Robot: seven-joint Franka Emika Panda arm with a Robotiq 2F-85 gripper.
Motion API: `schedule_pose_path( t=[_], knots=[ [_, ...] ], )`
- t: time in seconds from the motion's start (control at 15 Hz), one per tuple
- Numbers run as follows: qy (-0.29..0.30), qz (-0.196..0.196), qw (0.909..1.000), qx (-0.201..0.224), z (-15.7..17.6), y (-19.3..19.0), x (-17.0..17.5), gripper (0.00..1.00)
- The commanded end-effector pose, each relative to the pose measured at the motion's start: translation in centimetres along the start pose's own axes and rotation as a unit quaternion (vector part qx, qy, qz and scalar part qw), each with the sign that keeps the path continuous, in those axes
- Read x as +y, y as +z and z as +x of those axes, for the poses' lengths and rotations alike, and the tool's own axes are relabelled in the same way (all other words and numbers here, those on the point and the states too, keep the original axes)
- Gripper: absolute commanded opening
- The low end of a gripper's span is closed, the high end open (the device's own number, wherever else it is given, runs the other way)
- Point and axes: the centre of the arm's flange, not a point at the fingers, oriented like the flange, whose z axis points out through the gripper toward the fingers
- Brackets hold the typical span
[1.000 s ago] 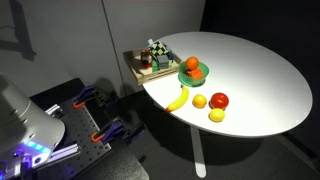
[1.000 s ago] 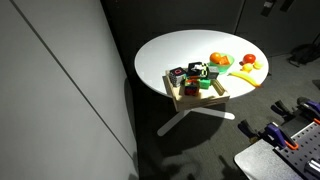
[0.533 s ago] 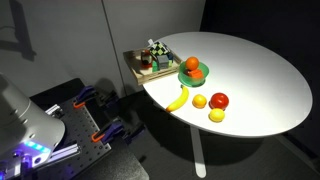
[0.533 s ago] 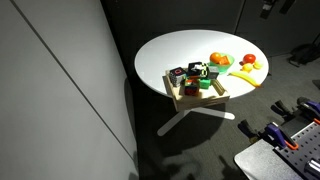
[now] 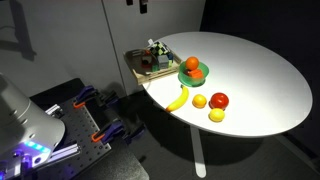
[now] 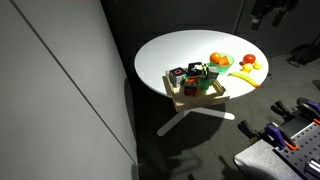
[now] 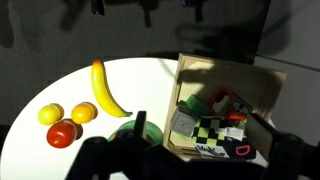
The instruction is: Remove the gray block from the wooden tray and place it on the table to the right of the wooden tray
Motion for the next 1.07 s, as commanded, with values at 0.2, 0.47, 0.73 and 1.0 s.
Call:
schedule_pose_path(
  t=[0.2, 0.47, 0.73, 1.0],
  knots=[
    [0.053, 0.017, 0.9979, -0.032, 2.6, 3.4, -0.1, 1.0],
    [0.075, 0.018, 0.996, -0.046, 2.4, 5.6, 0.3, 1.0],
    [0.09, 0.012, 0.9947, -0.048, 2.7, 6.6, 0.7, 1.0],
    [0.078, 0.009, 0.9955, -0.054, 2.5, 6.7, 0.5, 1.0]
  ],
)
